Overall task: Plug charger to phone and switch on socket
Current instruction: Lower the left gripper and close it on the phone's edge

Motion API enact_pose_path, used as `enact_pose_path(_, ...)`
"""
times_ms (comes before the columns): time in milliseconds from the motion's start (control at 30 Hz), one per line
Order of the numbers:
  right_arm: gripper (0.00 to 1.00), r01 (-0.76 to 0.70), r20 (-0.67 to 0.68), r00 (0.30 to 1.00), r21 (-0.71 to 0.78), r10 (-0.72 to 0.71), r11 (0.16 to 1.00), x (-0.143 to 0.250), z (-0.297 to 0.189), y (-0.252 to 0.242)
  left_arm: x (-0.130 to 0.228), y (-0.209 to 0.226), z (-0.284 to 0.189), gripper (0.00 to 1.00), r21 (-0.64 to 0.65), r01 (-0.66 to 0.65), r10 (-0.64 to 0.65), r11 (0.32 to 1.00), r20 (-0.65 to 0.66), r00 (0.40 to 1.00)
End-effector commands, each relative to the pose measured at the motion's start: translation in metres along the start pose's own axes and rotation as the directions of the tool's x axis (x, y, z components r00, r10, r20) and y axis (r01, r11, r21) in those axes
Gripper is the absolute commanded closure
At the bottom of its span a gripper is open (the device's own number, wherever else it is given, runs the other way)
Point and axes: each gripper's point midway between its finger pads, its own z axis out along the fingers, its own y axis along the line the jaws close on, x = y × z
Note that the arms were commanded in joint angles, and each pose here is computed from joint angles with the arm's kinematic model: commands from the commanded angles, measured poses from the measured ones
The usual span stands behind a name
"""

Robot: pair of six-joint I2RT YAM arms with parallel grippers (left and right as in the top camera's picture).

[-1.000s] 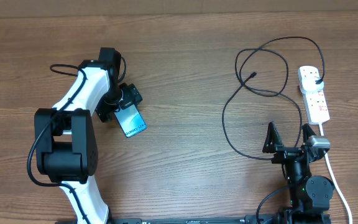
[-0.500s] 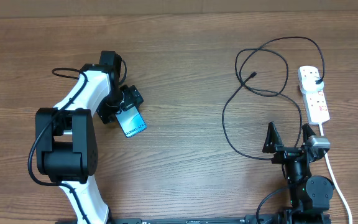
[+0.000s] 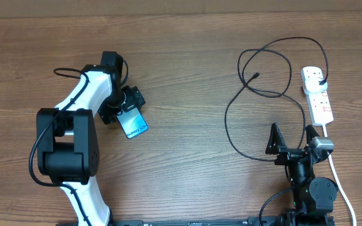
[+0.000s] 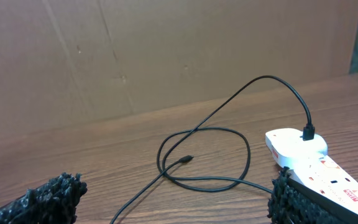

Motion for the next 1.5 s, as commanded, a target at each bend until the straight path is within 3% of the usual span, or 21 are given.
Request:
enact_pose_path(0,0.00,0.004,0.001,1.000,-0.007,-0.004,1.000,0.003,0.000,0.001,0.018,0.001,0.031,0.00,-0.034,-0.036,0.033,0.999,-0.088,0.996)
enact_pose_path(300,0.00,0.004,0.001,1.000,-0.007,-0.004,1.000,0.003,0.000,0.001,0.044,0.003,0.054,0.02,-0.067,-0.074,0.059,0.995,-0.201,0.978)
enact_pose_path(567,0.00,0.004,0.001,1.000,-0.008,-0.004,1.000,0.003,0.000,0.001,0.058,-0.008,0.050,0.00,-0.013,0.005,-0.009,1.000,-0.273,0.962)
enact_pose_path(967,0.00,0.004,0.001,1.000,-0.007,-0.004,1.000,0.003,0.000,0.001,0.051,-0.003,0.052,0.06,-0.048,0.013,-0.023,0.999,-0.233,0.972)
enact_pose_path(1467,0.00,0.004,0.001,1.000,-0.007,-0.004,1.000,0.003,0.000,0.001,0.047,0.003,0.053,0.27,-0.077,0.000,-0.016,0.997,-0.210,0.978)
